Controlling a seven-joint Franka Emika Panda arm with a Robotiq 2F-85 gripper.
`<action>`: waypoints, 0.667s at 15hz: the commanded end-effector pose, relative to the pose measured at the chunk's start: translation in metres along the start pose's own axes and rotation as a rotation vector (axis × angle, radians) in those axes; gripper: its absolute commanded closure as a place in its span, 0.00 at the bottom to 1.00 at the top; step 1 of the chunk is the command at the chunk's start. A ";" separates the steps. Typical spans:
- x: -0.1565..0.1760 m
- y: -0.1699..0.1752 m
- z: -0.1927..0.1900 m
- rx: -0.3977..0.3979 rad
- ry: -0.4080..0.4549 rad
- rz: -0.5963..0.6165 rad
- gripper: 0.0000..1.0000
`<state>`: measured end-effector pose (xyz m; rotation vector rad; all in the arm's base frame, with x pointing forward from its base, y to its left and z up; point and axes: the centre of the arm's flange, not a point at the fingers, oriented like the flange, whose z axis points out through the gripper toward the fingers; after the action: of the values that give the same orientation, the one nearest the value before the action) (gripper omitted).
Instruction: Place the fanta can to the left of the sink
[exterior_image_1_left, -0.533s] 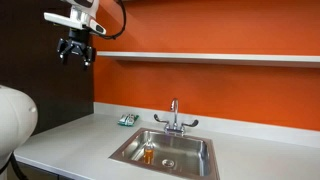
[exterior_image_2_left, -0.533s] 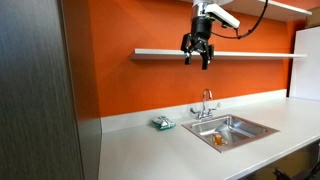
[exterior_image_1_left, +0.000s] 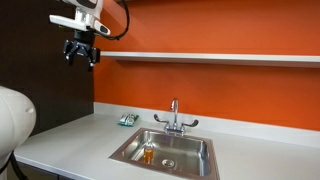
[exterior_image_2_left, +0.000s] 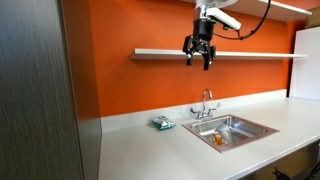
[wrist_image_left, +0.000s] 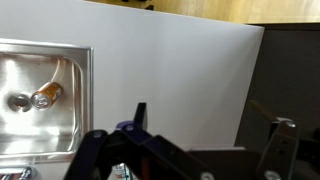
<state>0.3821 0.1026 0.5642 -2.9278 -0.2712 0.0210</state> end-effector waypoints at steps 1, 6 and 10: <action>-0.002 0.026 -0.003 -0.032 0.032 0.061 0.00; -0.011 0.067 -0.010 -0.109 0.037 0.151 0.00; -0.017 0.097 -0.014 -0.159 0.044 0.224 0.00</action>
<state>0.3890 0.0219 0.5582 -3.0588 -0.0389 -0.0006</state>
